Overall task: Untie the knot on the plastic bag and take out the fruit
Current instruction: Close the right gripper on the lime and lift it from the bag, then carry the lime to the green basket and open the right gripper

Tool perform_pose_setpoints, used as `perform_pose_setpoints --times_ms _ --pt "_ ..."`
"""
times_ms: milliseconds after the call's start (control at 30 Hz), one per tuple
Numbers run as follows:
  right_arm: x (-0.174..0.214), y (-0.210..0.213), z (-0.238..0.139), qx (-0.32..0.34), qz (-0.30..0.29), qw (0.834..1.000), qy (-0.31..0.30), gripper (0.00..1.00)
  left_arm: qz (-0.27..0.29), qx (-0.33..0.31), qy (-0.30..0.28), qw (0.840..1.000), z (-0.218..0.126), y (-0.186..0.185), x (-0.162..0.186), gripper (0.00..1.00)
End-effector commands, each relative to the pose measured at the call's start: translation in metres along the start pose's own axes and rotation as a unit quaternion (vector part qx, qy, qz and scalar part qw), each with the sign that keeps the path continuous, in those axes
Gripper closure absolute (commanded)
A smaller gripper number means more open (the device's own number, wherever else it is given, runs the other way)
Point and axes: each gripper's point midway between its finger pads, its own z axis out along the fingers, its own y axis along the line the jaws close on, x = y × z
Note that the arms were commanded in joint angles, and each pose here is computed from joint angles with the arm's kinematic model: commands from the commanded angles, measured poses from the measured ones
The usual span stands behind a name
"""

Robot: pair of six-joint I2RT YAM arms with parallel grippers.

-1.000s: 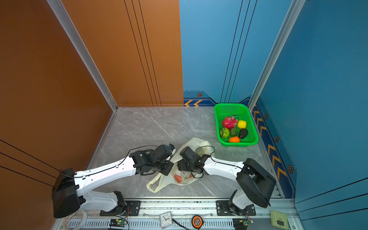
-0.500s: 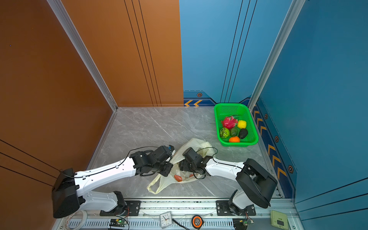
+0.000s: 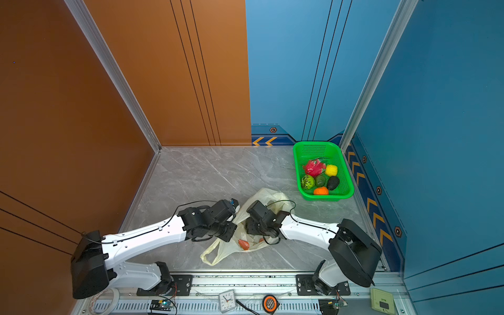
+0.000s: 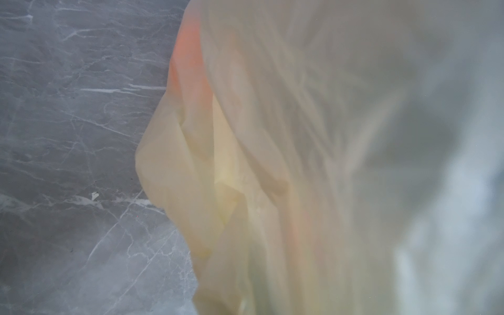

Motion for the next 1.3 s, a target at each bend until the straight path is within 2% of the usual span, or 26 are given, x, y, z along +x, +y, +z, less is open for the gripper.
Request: perform_pose_setpoints --times_ms 0,200,367,500,633,833,1067,1167,1267 --pt "-0.004 0.006 -0.035 0.002 -0.014 1.0 -0.017 0.47 -0.015 -0.012 -0.002 1.0 -0.003 0.006 -0.005 1.0" --pt "0.0 0.021 -0.073 -0.027 -0.034 0.999 -0.005 0.46 -0.032 -0.009 -0.017 0.999 -0.009 0.01 -0.021 1.0" --pt "-0.008 0.042 -0.11 -0.079 -0.04 0.996 -0.013 0.46 -0.04 -0.013 -0.015 0.999 -0.01 0.013 -0.026 1.0" --pt "-0.003 0.054 -0.119 -0.11 -0.044 0.993 0.011 0.46 -0.045 -0.017 -0.015 0.999 -0.011 0.015 -0.029 1.0" --pt "0.005 0.055 -0.119 -0.112 -0.049 0.992 0.023 0.46 -0.048 -0.012 -0.042 0.998 -0.026 0.01 -0.052 1.0" --pt "0.009 0.057 -0.122 -0.116 -0.052 0.991 0.03 0.46 -0.057 -0.013 -0.044 0.997 -0.031 0.015 -0.059 1.0" --pt "-0.003 0.058 -0.141 -0.121 -0.063 0.99 0.027 0.46 -0.064 -0.016 -0.039 0.997 -0.032 0.019 -0.059 1.0" --pt "-0.02 0.057 -0.157 -0.116 -0.075 0.99 0.009 0.46 -0.062 -0.018 -0.036 0.997 -0.031 0.019 -0.06 1.0" --pt "-0.047 0.051 -0.172 -0.124 -0.06 0.99 -0.013 0.46 -0.062 -0.017 -0.031 0.997 -0.029 0.018 -0.058 1.0"
